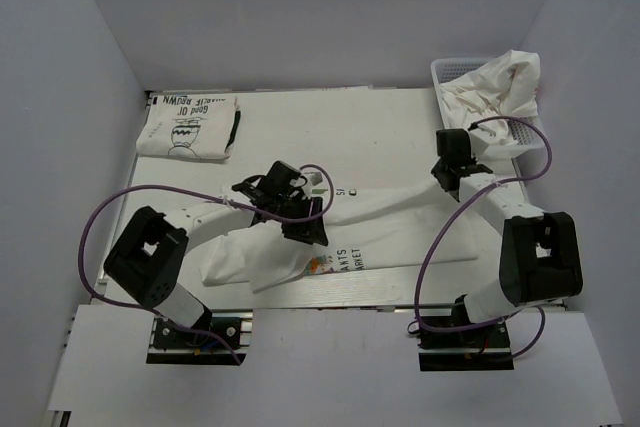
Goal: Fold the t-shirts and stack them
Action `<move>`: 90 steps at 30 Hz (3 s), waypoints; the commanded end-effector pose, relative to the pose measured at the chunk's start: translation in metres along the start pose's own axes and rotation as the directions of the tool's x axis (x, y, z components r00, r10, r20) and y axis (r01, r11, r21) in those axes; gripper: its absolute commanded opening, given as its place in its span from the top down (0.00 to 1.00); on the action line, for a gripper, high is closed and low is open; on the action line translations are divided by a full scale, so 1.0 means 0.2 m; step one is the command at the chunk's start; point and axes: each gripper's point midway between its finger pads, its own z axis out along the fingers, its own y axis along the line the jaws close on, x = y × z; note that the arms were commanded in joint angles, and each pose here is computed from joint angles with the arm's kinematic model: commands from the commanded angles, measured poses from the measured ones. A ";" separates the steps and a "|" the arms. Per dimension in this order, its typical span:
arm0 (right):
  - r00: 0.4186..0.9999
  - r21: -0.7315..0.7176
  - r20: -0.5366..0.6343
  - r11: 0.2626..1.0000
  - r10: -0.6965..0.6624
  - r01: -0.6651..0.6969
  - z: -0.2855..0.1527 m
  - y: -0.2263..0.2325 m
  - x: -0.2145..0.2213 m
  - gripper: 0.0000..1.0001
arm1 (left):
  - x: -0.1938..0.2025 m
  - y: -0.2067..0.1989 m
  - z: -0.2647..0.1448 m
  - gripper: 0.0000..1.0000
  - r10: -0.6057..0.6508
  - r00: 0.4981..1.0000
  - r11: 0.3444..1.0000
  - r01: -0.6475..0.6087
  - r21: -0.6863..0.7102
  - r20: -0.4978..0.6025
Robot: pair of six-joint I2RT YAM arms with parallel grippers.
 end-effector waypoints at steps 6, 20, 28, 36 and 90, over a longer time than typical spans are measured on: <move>0.992 0.029 -0.102 0.997 0.074 -0.071 0.06 -0.20 0.19 0.84 | 0.20 -0.17 0.07 0.34 0.132 0.980 0.988 -0.118 0.100 -0.151; 0.978 0.192 0.010 0.960 0.207 -0.205 -0.11 -0.52 0.01 0.10 | -0.10 -0.04 -0.31 0.02 0.057 0.974 0.957 0.009 -0.291 0.218; 1.000 -0.302 0.008 0.953 0.018 -0.015 -0.21 -0.10 -0.08 0.10 | -0.02 0.23 -0.32 0.00 -0.102 0.956 0.869 0.221 -0.442 0.277; 0.956 -0.530 -0.268 0.847 -0.122 -0.041 -0.15 0.18 0.37 0.10 | -0.03 0.57 -0.17 0.00 -0.248 0.928 0.748 0.365 -0.554 0.277; 0.552 -0.868 -0.323 0.474 -0.768 0.152 -1.32 -0.12 1.29 0.10 | -1.15 -0.34 -0.61 0.01 0.147 0.786 0.989 -0.119 -0.086 0.600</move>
